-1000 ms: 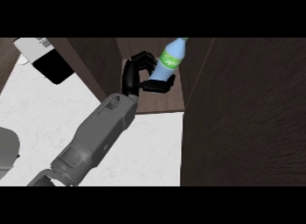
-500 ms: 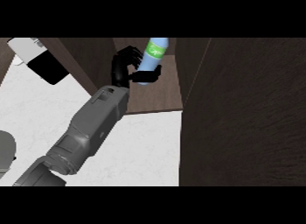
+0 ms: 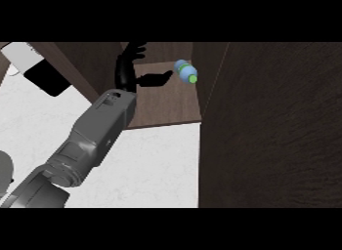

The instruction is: Pick up the bottled water, place it into the cabinet and close the cabinet

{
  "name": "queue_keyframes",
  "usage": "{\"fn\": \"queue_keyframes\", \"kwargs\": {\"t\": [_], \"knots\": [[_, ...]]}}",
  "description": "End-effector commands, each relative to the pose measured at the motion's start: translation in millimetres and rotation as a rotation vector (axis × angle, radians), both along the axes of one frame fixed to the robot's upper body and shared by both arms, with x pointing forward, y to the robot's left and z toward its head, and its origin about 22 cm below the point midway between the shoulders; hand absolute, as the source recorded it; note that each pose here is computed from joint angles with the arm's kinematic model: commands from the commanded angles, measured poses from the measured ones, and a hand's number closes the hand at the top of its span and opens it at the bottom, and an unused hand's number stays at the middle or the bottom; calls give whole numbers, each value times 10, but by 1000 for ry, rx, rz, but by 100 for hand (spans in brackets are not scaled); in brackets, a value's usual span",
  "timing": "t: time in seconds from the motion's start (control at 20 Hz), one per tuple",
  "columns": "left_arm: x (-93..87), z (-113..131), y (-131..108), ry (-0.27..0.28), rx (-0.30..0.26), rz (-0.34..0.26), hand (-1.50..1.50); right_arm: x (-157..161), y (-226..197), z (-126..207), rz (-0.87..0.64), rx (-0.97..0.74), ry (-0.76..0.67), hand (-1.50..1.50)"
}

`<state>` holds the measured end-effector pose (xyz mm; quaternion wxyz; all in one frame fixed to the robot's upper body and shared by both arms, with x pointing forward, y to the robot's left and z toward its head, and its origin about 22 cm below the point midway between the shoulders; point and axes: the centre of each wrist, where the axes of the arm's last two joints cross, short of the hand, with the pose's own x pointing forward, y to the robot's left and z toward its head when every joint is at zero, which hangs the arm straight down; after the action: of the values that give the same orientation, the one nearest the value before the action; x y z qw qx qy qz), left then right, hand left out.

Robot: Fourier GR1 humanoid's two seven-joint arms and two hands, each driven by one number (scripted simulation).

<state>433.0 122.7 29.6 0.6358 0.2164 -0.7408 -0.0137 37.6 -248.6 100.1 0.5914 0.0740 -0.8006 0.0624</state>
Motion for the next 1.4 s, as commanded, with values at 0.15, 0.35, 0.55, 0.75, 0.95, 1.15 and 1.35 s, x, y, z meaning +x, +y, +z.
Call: {"fn": "queue_keyframes", "kwargs": {"t": [0.15, 0.35, 0.55, 0.75, 0.95, 1.15, 1.35], "knots": [[71, 165, -115, -36, 73, 43, -150, -1, -19, 88, 26, 38, -22, -150], [107, 248, -86, -58, -9, -99, -150, -10, 39, 38, 51, 57, -6, -150], [117, 341, -169, -169, -148, -181, -150, -38, 36, 106, 33, 54, 0, -150], [154, 550, -361, -208, -222, -267, -150, -31, 41, 105, 47, 49, 3, -150], [45, 297, -406, -202, -253, -319, -150, -60, 51, 72, 38, 71, 34, -150], [31, 269, -373, -179, -281, -335, -150, -52, 57, 228, 21, 63, 20, -150], [-38, 215, -408, -201, -308, -332, -150, -55, 121, 320, 8, 65, 30, -150]]}}
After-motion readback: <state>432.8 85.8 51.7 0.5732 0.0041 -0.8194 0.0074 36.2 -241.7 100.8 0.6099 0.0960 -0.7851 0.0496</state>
